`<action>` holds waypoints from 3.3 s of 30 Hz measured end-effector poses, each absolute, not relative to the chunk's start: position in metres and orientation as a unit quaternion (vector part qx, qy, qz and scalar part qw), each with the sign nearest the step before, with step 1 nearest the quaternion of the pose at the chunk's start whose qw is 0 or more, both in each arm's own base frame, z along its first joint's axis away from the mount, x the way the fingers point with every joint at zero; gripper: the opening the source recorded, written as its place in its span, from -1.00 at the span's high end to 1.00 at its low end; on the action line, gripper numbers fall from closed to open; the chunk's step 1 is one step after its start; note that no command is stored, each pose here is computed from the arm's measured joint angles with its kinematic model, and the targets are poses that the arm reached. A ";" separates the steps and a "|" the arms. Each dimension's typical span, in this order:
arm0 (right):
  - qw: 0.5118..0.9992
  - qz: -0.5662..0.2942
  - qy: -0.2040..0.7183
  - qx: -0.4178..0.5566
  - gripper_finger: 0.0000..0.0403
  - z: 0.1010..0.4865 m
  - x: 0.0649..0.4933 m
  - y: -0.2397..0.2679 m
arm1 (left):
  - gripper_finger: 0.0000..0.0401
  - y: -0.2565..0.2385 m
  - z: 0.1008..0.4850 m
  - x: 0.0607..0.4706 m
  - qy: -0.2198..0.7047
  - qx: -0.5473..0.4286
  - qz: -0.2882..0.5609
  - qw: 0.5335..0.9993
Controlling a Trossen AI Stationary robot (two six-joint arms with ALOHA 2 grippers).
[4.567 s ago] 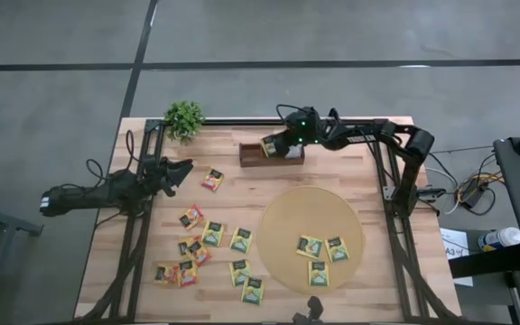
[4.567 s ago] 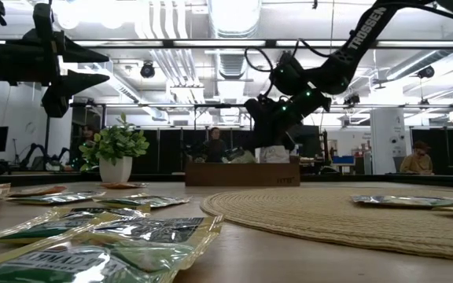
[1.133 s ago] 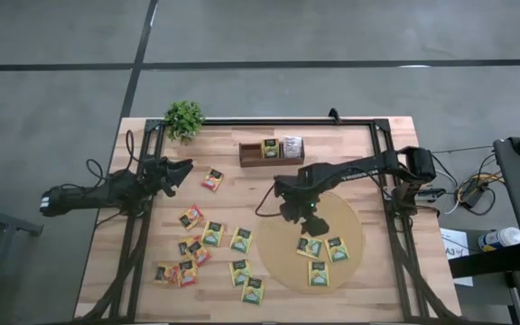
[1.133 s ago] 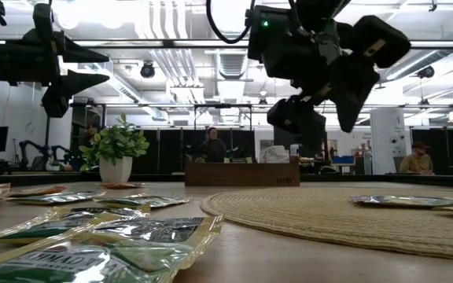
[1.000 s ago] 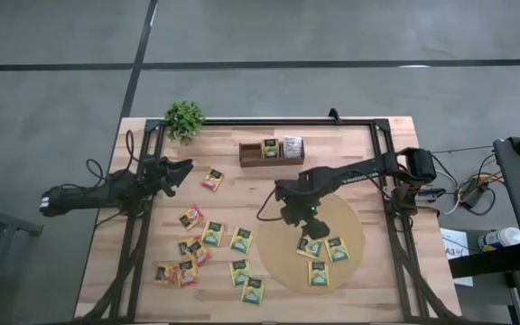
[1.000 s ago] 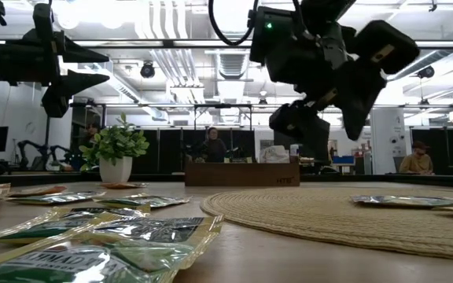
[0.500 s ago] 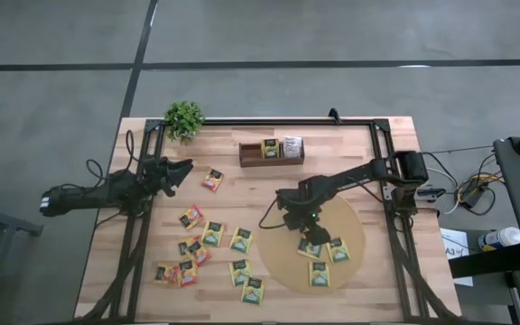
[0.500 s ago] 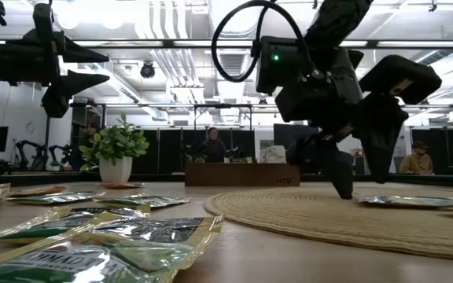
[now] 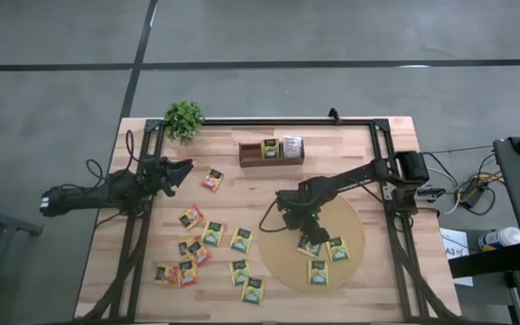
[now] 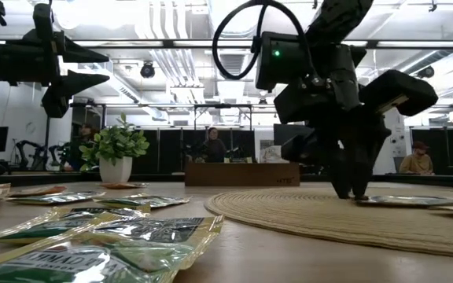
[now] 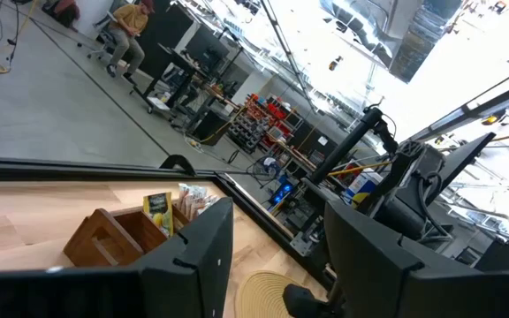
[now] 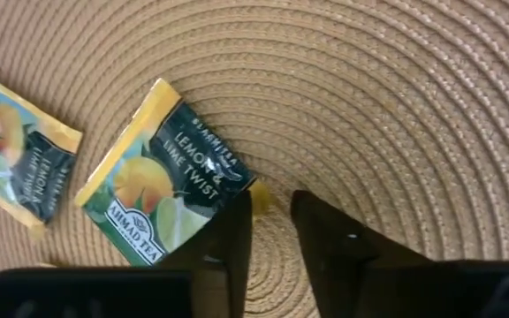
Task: Pick & Place Tea
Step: Put the yellow tea bag into the middle section of the wooden organizer
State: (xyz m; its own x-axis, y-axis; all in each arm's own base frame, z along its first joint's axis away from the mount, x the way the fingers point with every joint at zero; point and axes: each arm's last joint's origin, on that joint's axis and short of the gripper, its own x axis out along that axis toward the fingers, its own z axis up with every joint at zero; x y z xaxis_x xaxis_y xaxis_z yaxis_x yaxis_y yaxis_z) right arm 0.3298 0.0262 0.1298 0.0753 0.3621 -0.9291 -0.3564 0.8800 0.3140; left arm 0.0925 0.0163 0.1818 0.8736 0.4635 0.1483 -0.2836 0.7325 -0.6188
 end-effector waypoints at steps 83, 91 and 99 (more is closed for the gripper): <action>0.887 -0.244 0.373 0.124 0.96 0.230 0.344 -0.181 | 0.13 0.016 0.182 0.093 -0.147 -0.301 0.204 0.920; 0.897 -0.250 0.331 0.155 0.96 0.214 0.343 -0.180 | 0.13 0.016 0.182 0.092 -0.148 -0.301 0.204 0.920; 0.891 -0.262 0.319 0.187 0.96 0.193 0.336 -0.176 | 0.13 0.016 0.182 0.092 -0.148 -0.301 0.203 0.920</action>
